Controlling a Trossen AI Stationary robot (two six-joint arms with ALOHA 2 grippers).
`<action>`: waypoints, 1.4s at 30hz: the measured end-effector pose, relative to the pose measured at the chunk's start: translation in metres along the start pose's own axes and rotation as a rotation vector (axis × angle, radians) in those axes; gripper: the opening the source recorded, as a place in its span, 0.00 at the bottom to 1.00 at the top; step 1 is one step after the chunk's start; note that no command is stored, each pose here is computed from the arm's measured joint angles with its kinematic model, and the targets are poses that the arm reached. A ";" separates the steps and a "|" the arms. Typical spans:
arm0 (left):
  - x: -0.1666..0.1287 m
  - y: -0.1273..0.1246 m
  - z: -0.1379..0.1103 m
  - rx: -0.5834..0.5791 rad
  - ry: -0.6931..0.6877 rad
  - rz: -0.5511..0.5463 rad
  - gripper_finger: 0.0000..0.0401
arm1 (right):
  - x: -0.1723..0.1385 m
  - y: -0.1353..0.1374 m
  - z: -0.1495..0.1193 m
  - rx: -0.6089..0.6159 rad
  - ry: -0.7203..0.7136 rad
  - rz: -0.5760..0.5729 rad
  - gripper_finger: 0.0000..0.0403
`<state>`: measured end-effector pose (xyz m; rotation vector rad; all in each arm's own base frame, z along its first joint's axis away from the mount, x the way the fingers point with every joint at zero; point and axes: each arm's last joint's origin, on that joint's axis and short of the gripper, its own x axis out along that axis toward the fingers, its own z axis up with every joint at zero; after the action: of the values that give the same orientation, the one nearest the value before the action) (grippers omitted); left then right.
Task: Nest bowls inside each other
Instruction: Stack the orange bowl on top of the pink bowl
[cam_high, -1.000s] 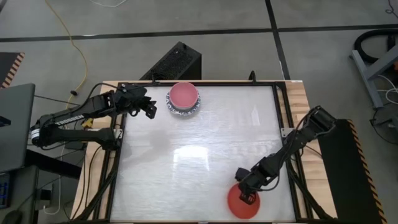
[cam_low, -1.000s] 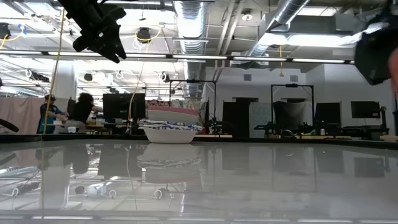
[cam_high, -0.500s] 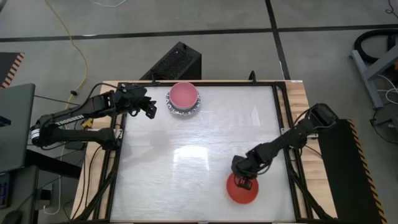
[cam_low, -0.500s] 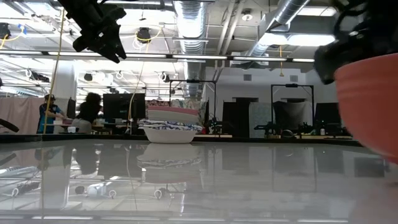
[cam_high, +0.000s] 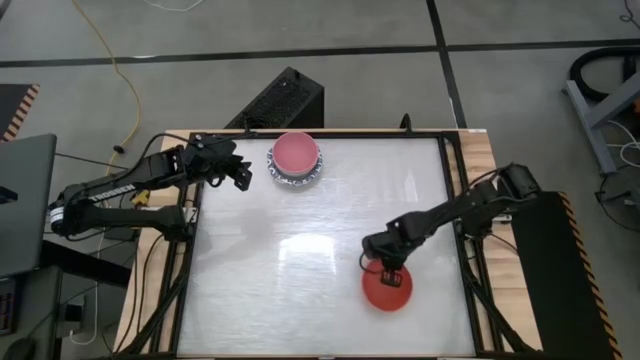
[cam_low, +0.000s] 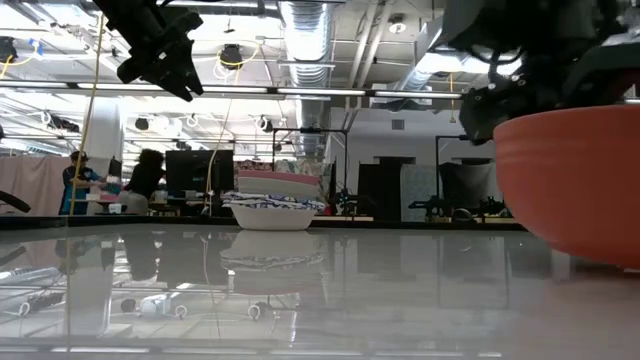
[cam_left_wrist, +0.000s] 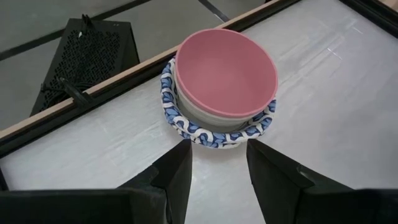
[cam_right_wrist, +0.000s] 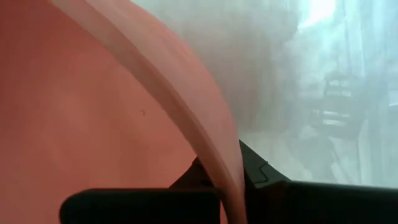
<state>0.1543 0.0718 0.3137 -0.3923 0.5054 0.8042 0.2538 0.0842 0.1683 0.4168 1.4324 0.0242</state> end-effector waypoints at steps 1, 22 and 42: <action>0.000 0.000 0.000 0.000 0.000 0.000 0.35 | -0.001 -0.004 0.002 -0.007 0.004 0.000 0.05; 0.000 0.001 0.000 -0.022 -0.012 0.027 0.35 | -0.024 -0.083 0.035 -0.038 -0.041 0.050 0.05; 0.000 0.003 0.001 -0.027 -0.045 0.099 0.35 | -0.142 -0.131 0.104 -0.106 -0.478 -0.024 0.05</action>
<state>0.1524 0.0742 0.3144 -0.3751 0.4755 0.9147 0.3021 -0.1020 0.2737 0.2929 0.9597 -0.0181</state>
